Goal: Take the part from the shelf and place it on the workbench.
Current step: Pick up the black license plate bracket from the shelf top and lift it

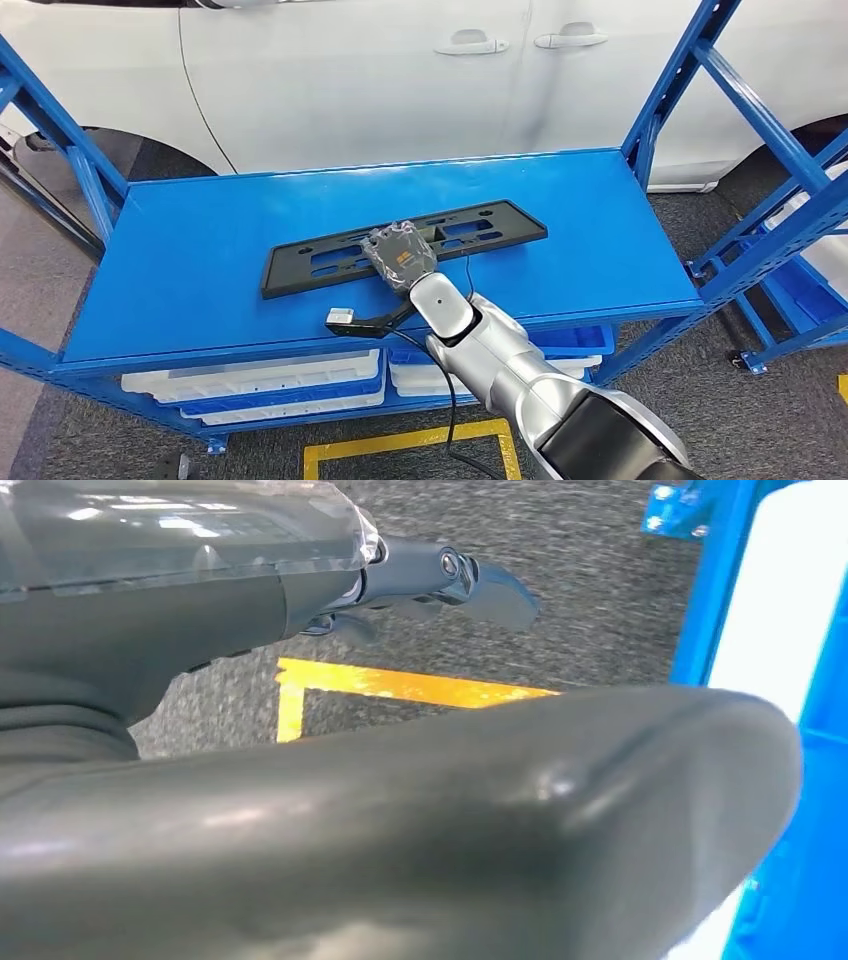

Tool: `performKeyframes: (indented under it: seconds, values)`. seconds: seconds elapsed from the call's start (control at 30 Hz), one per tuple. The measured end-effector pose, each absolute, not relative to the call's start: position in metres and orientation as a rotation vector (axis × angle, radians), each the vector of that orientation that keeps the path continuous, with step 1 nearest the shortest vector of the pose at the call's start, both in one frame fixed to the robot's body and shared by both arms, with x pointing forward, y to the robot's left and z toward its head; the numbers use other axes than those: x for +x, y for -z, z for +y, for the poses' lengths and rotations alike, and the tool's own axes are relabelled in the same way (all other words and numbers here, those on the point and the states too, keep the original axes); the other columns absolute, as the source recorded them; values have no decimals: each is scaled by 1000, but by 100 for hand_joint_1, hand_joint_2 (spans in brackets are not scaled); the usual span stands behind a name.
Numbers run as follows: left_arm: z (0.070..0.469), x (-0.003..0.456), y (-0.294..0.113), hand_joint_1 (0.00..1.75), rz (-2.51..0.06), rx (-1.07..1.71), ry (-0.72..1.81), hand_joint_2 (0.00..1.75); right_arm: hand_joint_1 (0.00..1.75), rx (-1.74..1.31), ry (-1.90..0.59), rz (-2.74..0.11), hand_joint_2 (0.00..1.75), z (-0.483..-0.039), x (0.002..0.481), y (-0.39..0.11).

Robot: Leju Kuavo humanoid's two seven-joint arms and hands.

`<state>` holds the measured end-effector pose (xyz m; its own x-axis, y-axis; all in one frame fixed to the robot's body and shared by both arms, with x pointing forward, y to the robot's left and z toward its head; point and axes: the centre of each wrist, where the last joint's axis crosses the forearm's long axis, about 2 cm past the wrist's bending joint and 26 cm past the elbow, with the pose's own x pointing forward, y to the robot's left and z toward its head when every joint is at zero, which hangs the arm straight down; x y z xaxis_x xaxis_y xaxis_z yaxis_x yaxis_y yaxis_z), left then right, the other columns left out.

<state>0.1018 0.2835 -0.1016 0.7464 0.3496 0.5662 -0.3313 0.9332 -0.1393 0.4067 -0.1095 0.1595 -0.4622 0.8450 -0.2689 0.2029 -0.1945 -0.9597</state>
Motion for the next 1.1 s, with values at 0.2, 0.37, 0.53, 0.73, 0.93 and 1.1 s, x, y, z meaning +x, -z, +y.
performKeyframes:
  seconds: [0.2,0.37,0.53,0.73,0.93,1.1]
  values:
    - [282,106,101,0,-641,-33,-344,0,161,-1234,-1628,-1611,175,-123,411,-160]
    - [280,109,100,0,-643,-29,-329,0,161,-1234,-1527,-1689,175,-128,415,-169]
    - [280,111,99,0,-667,-13,-312,0,161,-1130,-1362,-1839,175,-132,417,-180]
    - [283,107,100,0,-671,11,-313,0,161,-417,-627,-2290,175,-148,405,-230]
    - [286,105,101,0,-671,21,-317,0,161,-226,-356,-2530,175,-171,381,-275]
    - [286,105,101,0,-673,25,-328,0,161,307,-53,-2678,175,-186,356,-294]
